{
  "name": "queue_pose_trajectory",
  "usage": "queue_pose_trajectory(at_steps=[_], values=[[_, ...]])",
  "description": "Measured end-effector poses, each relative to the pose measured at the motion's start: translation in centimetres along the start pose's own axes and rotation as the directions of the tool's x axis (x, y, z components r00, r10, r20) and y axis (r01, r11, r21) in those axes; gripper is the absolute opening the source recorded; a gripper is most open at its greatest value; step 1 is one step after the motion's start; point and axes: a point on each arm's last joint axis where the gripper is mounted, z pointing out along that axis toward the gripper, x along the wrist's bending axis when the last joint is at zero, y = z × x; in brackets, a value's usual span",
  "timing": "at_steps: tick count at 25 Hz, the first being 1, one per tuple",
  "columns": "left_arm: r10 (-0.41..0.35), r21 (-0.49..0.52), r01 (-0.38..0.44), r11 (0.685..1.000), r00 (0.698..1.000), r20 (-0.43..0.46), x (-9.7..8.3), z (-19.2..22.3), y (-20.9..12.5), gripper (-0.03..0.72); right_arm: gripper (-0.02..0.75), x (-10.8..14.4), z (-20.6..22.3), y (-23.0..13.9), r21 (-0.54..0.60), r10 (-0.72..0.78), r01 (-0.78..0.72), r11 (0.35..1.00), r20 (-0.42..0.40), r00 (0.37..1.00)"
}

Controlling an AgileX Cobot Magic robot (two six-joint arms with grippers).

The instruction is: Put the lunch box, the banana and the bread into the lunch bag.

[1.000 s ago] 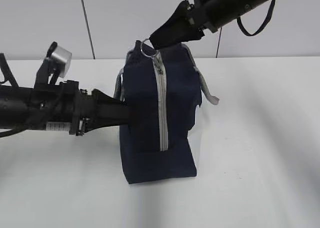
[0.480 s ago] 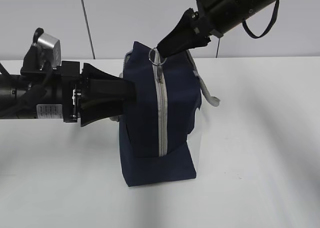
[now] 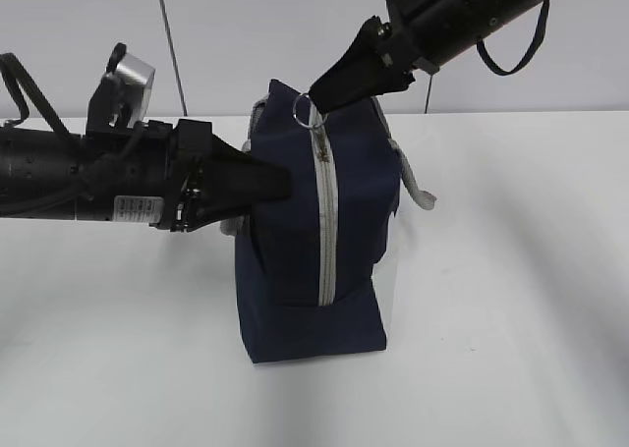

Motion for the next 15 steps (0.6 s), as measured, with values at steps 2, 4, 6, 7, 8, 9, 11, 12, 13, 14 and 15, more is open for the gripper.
queue_pose_trajectory(at_steps=[2, 4, 6, 7, 8, 9, 11, 12, 13, 14, 15], values=[[0.0, -0.003, 0.0, 1.0, 1.0, -0.013, 0.1, 0.0, 0.0, 0.177, -0.016, 0.0, 0.0, 0.0, 0.0, 0.0, 0.0, 1.0, 0.0, 1.0], [0.0, -0.004, 0.0, 1.0, 1.0, -0.02, 0.2, 0.0, 0.0, 0.051, -0.016, 0.0, 0.0, 0.0, 0.0, 0.0, 0.0, 1.0, 0.0, 1.0], [0.0, -0.004, 0.0, 1.0, 1.0, -0.019, 0.2, 0.0, 0.0, 0.008, -0.016, 0.0, 0.0, 0.0, 0.0, 0.0, 0.0, 1.0, 0.0, 1.0], [0.0, -0.003, 0.0, 1.0, 1.0, -0.015, 0.1, 0.0, 0.0, 0.003, -0.016, 0.0, 0.0, 0.0, 0.0, 0.0, 0.0, 1.0, 0.0, 1.0], [0.0, -0.002, 0.0, 1.0, 1.0, -0.01, 0.1, 0.0, 0.0, 0.002, -0.016, 0.0, 0.0, 0.0, 0.001, 0.001, -0.001, 1.0, -0.001, 1.0], [0.0, -0.001, 0.0, 1.0, 1.0, -0.007, 0.0, 0.0, 0.0, 0.002, -0.016, -0.1, 0.1, 0.0, -0.001, 0.002, -0.002, 1.0, 0.0, 1.0], [0.0, 0.002, 0.0, 1.0, 1.0, 0.002, 0.0, 0.0, 0.0, 0.002, -0.016, -0.5, 0.3, -0.1, -0.014, 0.012, -0.012, 1.0, 0.019, 1.0], [0.0, 0.003, 0.0, 1.0, 1.0, 0.006, 0.0, 0.0, 0.0, 0.002, -0.016, -0.8, 0.5, -0.2, -0.019, 0.019, -0.018, 1.0, 0.033, 0.999], [0.001, 0.006, -0.001, 1.0, 1.0, 0.009, -0.1, 0.0, -0.1, 0.002, -0.016, -1.1, 0.7, -0.3, -0.023, 0.025, -0.024, 0.999, 0.045, 0.999], [0.004, 0.011, -0.005, 1.0, 1.0, 0.011, -0.1, 0.0, -0.1, 0.001, -0.016, -1.4, 0.9, -0.3, -0.028, 0.03, -0.028, 0.999, 0.058, 0.998], [0.009, 0.018, -0.009, 1.0, 1.0, 0.014, -0.1, 0.0, -0.2, 0.001, -0.016, -1.8, 1.0, -0.4, -0.031, 0.033, -0.031, 0.999, 0.069, 0.997]])
